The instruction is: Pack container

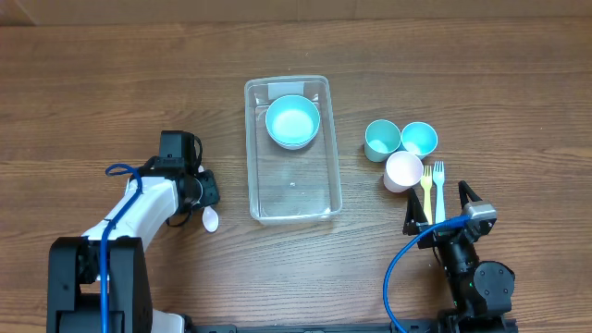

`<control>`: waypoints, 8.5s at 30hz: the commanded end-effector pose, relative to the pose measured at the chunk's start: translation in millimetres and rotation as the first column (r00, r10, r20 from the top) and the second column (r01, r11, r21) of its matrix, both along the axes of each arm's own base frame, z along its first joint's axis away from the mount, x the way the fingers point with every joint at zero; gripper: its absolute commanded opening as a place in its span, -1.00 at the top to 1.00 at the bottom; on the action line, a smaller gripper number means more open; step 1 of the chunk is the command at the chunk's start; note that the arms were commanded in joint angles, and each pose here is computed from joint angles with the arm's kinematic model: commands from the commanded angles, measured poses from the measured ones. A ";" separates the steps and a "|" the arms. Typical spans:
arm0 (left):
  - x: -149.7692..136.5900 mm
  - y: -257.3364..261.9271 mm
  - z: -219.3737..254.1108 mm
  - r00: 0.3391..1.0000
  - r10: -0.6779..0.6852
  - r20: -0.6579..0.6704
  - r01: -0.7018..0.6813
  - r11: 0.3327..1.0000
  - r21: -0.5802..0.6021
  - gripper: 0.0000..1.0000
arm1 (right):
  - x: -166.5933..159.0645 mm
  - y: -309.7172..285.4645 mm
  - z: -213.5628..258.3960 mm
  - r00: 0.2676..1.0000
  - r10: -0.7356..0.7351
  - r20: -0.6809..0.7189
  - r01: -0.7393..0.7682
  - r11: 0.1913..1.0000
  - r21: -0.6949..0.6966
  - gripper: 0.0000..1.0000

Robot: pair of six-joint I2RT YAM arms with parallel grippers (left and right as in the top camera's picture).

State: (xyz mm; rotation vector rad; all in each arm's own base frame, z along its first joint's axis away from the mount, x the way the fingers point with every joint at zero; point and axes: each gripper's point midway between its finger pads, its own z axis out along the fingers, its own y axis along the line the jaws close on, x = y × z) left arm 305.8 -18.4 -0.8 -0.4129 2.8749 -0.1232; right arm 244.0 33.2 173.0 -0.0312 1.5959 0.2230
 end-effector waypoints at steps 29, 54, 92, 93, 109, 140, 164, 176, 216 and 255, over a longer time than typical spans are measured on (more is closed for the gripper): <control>-3.0 8.6 9.4 0.996 -0.027 -0.082 0.032 0.998 0.053 -0.05 | 0.4 -2.1 -1.7 1.000 -0.011 0.005 0.011 1.000 -0.002 -1.00; -2.0 -5.8 -18.9 0.988 -0.066 -0.139 0.074 0.996 0.049 0.59 | 0.4 -2.1 -1.8 1.000 -0.011 0.004 0.011 1.000 -0.003 -1.00; 100.4 -71.5 196.2 0.966 -0.200 0.163 0.195 0.980 0.050 0.78 | 0.4 -2.1 -1.7 1.000 -0.011 0.005 0.011 1.000 -0.002 -1.00; 100.3 -83.5 199.4 0.960 -0.219 0.177 0.214 0.976 0.047 0.75 | 0.4 -2.1 -1.7 1.000 -0.011 0.005 0.011 1.000 -0.002 -1.00; 81.2 -181.4 163.7 0.932 -0.341 0.123 0.342 0.940 0.010 0.68 | 0.4 -2.1 -1.7 1.000 -0.011 0.005 0.011 1.000 -0.002 -1.00; 96.5 -121.7 121.3 0.986 -0.169 -0.012 0.168 0.971 0.170 -0.23 | 0.4 -2.1 -1.7 1.000 -0.011 0.005 0.011 1.000 -0.002 -1.00; 38.2 14.3 223.9 0.992 0.127 0.019 -0.128 0.978 0.167 -0.16 | 0.4 -2.1 -1.8 1.000 -0.011 0.004 0.011 1.000 -0.003 -1.00; -11.6 113.1 184.6 0.939 0.291 -0.184 -0.255 0.946 0.199 -0.27 | 0.4 -2.1 -1.7 1.000 -0.011 0.005 0.011 1.000 -0.002 -1.00; -125.8 213.6 13.8 0.590 0.788 -0.176 -0.699 0.607 0.377 -0.27 | 0.4 -2.1 -1.7 1.000 -0.011 0.005 0.011 1.000 -0.002 -1.00; -75.8 151.5 5.5 0.785 0.570 -0.245 -0.569 0.818 0.080 -0.05 | 0.4 -2.1 -1.7 1.000 -0.011 0.005 0.011 1.000 -0.002 -1.00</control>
